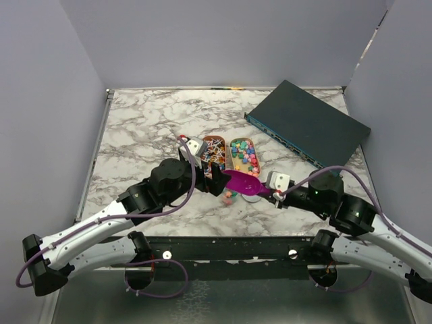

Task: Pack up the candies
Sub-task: Scoop the fake candies from the storage box.

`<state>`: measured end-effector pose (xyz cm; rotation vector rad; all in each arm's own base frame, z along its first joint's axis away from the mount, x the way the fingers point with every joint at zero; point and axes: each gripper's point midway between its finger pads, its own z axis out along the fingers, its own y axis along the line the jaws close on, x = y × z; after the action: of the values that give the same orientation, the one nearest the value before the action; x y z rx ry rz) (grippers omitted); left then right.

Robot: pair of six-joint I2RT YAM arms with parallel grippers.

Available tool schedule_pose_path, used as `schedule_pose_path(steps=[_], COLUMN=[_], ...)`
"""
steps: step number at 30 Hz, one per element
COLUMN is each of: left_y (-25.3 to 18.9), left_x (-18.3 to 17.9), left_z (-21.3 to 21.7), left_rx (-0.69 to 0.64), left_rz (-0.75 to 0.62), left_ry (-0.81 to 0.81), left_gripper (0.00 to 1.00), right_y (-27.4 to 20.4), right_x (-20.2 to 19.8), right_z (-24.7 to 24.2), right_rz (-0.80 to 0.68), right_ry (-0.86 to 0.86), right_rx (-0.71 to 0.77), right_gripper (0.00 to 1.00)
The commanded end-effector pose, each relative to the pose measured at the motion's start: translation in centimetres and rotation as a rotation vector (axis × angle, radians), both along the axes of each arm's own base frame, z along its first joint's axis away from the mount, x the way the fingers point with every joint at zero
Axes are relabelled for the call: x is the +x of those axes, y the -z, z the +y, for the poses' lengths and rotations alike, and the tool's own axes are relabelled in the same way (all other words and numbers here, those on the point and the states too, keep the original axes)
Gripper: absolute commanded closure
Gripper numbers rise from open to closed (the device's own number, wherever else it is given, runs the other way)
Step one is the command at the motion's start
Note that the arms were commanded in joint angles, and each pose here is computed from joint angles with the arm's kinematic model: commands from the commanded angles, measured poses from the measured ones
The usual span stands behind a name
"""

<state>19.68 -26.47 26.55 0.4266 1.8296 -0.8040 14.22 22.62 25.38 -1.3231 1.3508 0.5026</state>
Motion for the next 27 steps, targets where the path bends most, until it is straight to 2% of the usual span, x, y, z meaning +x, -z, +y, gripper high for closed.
schedule_pose_path(steps=[1, 11, 17, 22, 27], left_y=[1.6, -1.2, -2.2, -1.6, -0.1], left_x=[1.0, 2.0, 2.2, 2.3, 2.3], left_z=[1.8, 4.9, 6.8, 7.8, 8.1], left_rx=[0.092, 0.081, 0.091, 0.123, 0.165], left_rz=[0.003, -0.086, -0.127, -0.142, -0.139], left_ry=[-0.083, -0.215, -0.278, -0.303, -0.305], left_gripper=[0.01, 0.01, 0.01, 0.01, 0.01], right_y=[-3.7, 1.2, 2.6, 3.2, 4.8], right_x=[0.7, 3.7, 4.7, 5.5, 6.8], right_z=[0.9, 0.2, 0.2, 0.7, -0.6], right_rz=[-0.041, 0.134, 0.294, 0.469, 0.580], right_ry=[0.023, 0.247, 0.408, 0.594, 0.826], right_rx=[0.103, -0.085, -0.140, -0.123, -0.181], right_gripper=[0.99, 0.99, 0.99, 0.99, 0.99])
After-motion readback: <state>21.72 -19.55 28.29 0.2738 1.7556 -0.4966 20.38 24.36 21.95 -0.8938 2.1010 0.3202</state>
